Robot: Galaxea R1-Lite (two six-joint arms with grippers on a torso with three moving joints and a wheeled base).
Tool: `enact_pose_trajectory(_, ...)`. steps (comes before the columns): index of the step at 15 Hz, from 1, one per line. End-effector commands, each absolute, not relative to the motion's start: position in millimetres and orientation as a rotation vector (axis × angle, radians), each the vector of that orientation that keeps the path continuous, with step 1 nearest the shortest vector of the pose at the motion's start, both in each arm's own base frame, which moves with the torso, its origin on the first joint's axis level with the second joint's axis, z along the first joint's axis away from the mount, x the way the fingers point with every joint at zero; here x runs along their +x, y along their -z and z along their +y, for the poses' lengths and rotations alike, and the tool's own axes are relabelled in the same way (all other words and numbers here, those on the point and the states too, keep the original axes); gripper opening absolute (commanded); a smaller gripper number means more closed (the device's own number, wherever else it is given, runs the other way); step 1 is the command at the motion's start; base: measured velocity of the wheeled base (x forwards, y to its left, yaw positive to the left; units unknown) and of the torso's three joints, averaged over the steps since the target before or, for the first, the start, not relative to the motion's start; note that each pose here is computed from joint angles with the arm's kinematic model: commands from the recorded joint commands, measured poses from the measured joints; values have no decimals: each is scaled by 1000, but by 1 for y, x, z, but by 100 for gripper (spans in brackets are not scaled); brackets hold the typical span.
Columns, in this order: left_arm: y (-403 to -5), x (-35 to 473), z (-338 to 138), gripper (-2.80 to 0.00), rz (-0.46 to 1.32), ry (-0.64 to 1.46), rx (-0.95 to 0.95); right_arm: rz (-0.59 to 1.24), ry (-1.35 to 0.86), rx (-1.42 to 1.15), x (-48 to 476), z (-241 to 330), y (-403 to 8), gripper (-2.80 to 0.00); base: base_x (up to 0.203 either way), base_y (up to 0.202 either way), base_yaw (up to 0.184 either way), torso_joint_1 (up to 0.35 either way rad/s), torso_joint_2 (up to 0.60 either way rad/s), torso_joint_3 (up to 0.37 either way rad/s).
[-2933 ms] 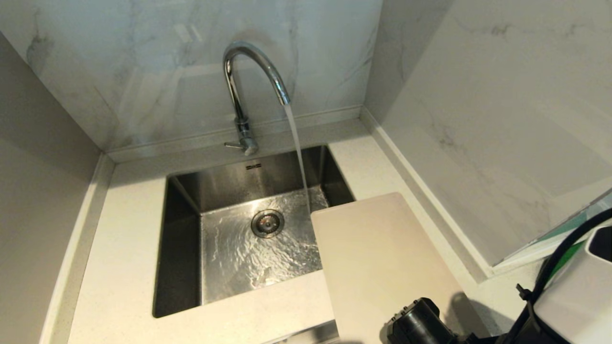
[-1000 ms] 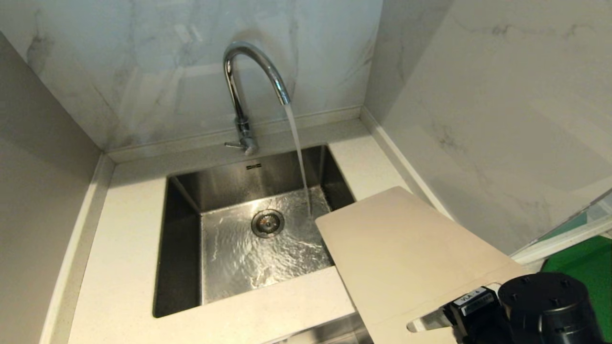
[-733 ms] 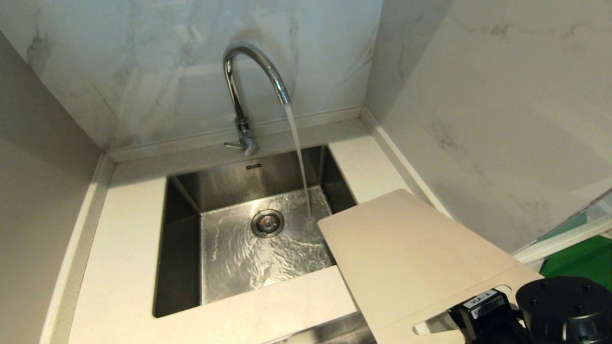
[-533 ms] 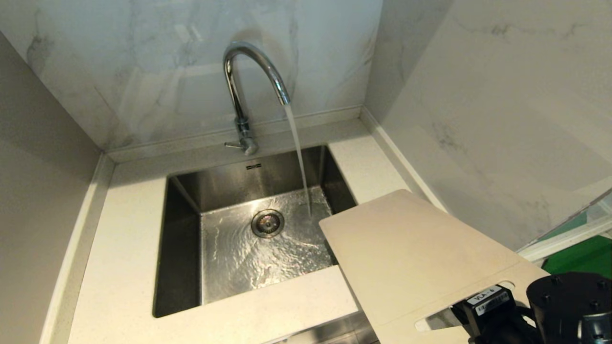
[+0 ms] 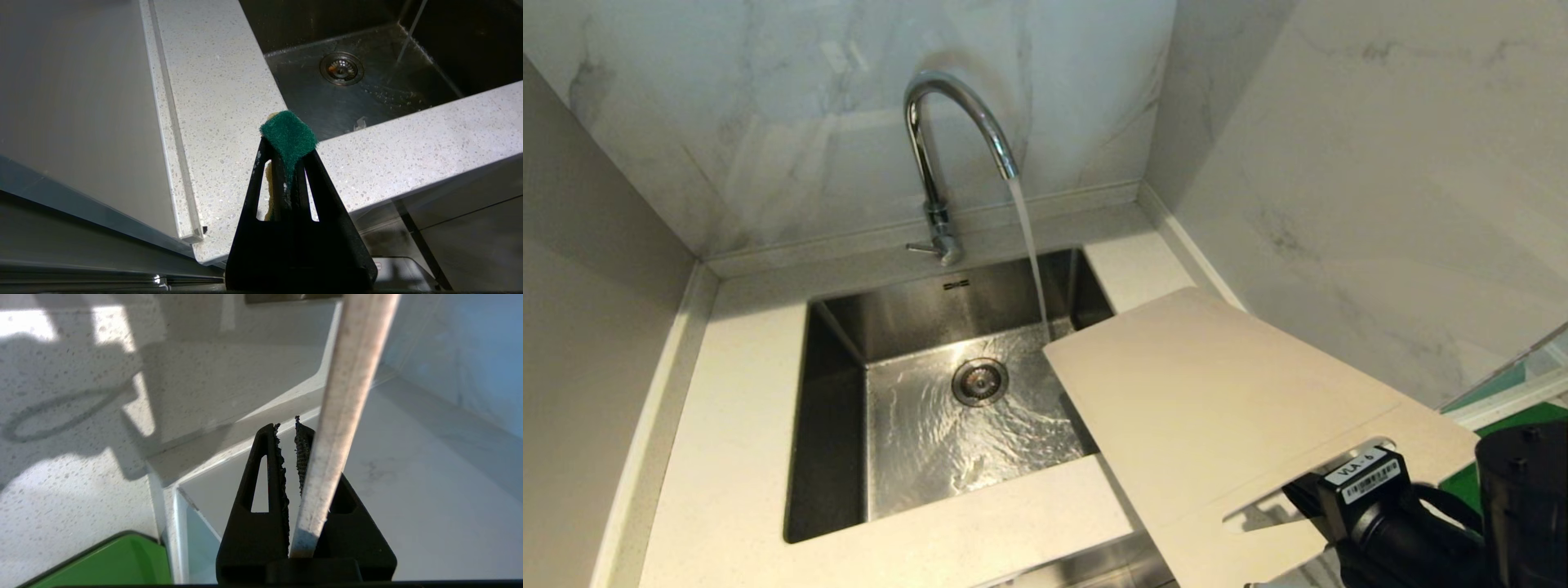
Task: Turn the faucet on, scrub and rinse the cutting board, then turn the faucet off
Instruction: Pick up the cutting board
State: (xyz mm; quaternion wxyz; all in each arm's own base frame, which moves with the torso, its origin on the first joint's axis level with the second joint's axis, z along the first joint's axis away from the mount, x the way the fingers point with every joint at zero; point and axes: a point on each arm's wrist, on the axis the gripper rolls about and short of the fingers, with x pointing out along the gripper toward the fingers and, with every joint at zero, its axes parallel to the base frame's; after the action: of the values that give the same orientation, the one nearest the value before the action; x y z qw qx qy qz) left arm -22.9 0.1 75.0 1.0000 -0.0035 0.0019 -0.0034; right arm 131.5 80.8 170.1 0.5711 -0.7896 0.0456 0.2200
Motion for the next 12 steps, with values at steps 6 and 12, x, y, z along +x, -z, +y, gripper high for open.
enact_pose_trajectory(6, -75, -23, 0, -280, 6, 6, -8, -40, -619, -1808, 110, 70, -182, -280, 0, 0, 0, 0, 0, 0)
enact_pose_trajectory(12, -75, -23, 0, -280, 6, 6, -8, -151, -794, -1784, 108, 74, -179, -280, 0, 0, 0, 0, 0, 0)
